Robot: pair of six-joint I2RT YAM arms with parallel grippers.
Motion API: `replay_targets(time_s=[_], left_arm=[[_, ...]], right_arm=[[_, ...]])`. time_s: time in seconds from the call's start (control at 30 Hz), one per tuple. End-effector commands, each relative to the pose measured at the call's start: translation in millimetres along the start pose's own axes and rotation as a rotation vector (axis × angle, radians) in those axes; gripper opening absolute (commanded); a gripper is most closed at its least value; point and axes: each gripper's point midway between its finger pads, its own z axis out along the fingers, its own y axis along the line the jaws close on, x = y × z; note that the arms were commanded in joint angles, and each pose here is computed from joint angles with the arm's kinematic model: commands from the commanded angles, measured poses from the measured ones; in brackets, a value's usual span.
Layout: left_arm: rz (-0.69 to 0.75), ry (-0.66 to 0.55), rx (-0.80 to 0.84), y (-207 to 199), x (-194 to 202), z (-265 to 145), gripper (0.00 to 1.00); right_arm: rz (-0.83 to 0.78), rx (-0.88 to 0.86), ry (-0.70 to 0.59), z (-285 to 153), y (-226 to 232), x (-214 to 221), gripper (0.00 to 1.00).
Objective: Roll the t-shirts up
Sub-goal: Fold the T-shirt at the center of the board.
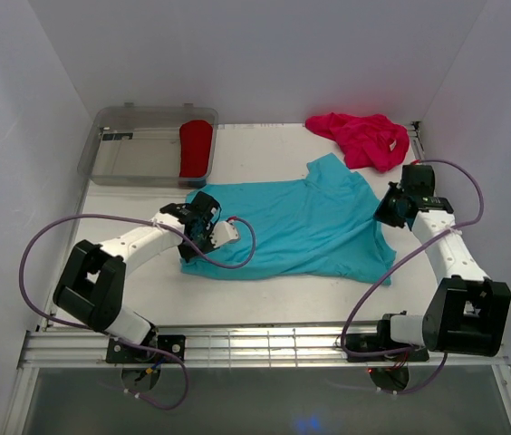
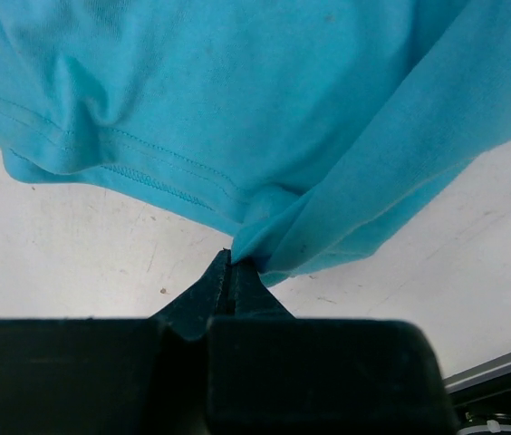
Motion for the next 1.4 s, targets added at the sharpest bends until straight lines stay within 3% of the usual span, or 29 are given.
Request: replay_targets(time_s=[0.0,0.43,0.67,0.87,1.03,1.13,1.2,1.23,1.27,1.37], left_arm=[[-0.037,0.001,-0.029,14,-2,-2,0.0],[-0.117,0.03,-0.027,41,-4,8,0.0],[-0.116,0.049,-0.005,42,-7,18,0.0],[-0.127,0.046,-0.038,50,-9,21,0.11],[-0.159,0.048,-0.081,61,-10,21,0.14],[-0.182,0.053,-0.091,64,-6,22,0.23],[-0.198,0.053,-0.095,66,-5,22,0.33],[-0.21,0.057,-0.103,69,-3,21,0.46],[-0.225,0.053,-0.116,74,-3,18,0.49],[-0.289,0.03,-0.17,100,1,6,0.55]], right_arm=[[-0.065,0.008,-0.066,5,8,-25,0.08],[-0.114,0.043,-0.131,17,20,-65,0.08],[-0.173,0.043,-0.086,31,33,-53,0.08],[-0.176,0.053,-0.062,40,30,-48,0.08],[-0.186,0.067,-0.043,47,30,-46,0.08],[-0.191,0.078,-0.029,52,28,-46,0.08],[-0.198,0.083,-0.018,56,29,-48,0.31],[-0.2,0.097,-0.012,57,28,-49,0.41],[-0.202,0.131,0.023,55,22,-45,0.53],[-0.196,0.237,0.017,48,9,-58,0.64]])
